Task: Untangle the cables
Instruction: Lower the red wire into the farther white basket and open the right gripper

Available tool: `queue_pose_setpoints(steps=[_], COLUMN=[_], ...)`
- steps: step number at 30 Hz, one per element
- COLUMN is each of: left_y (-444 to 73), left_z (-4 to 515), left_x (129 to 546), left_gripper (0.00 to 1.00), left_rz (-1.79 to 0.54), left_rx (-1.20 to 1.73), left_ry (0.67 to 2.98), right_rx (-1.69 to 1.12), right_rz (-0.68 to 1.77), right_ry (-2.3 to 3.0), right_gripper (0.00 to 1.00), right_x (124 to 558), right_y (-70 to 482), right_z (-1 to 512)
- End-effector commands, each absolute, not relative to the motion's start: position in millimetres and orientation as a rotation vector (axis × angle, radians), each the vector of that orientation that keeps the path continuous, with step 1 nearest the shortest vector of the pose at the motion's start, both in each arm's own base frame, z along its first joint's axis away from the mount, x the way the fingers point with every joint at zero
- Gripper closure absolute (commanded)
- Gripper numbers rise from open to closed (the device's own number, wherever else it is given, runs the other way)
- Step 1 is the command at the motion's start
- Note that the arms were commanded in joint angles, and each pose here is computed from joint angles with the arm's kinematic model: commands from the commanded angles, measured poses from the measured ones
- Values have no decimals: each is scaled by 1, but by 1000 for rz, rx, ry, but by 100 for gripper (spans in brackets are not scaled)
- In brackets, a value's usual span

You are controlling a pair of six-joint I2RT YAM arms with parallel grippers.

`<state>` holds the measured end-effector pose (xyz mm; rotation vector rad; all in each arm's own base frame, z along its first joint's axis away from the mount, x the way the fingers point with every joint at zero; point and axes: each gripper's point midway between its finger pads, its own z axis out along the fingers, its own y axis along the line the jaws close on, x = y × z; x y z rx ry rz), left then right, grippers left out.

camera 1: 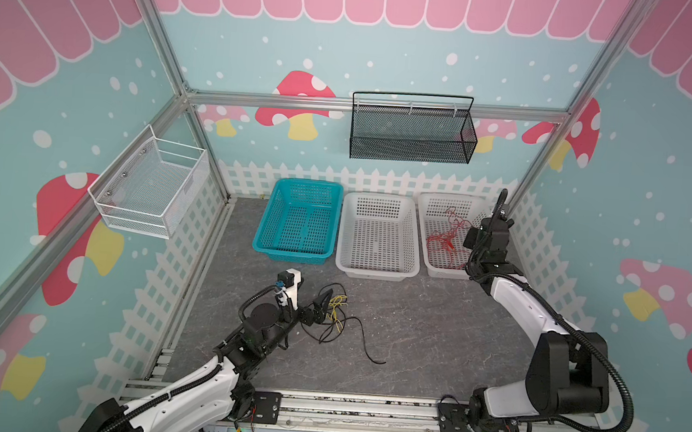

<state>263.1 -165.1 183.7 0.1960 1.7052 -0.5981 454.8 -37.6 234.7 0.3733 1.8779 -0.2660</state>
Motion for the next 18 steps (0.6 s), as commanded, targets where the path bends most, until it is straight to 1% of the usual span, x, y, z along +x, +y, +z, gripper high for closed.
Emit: queue_pose_setpoints(steps=[1, 5, 9, 14, 18], left_y=[-162, -162, -162, -162, -162], left_z=[178, 176, 175, 174, 174], left_x=[264, 264, 264, 264, 264], left_gripper=[1, 1, 1, 1, 1], left_rz=[-590, -585, -586, -589, -591], left_rx=[174, 171, 170, 174, 171], left_ry=[1724, 1727, 1731, 1730, 1731], right_rx=[433, 470, 491, 471, 460], right_rz=[-234, -258, -261, -233, -206], right_ry=[1867, 1907, 1929, 1923, 1937], right_gripper=[88, 80, 77, 73, 62], right_x=[450, 438, 425, 415, 407], right_y=[-38, -44, -46, -44, -41], right_z=[231, 218, 213, 219, 222])
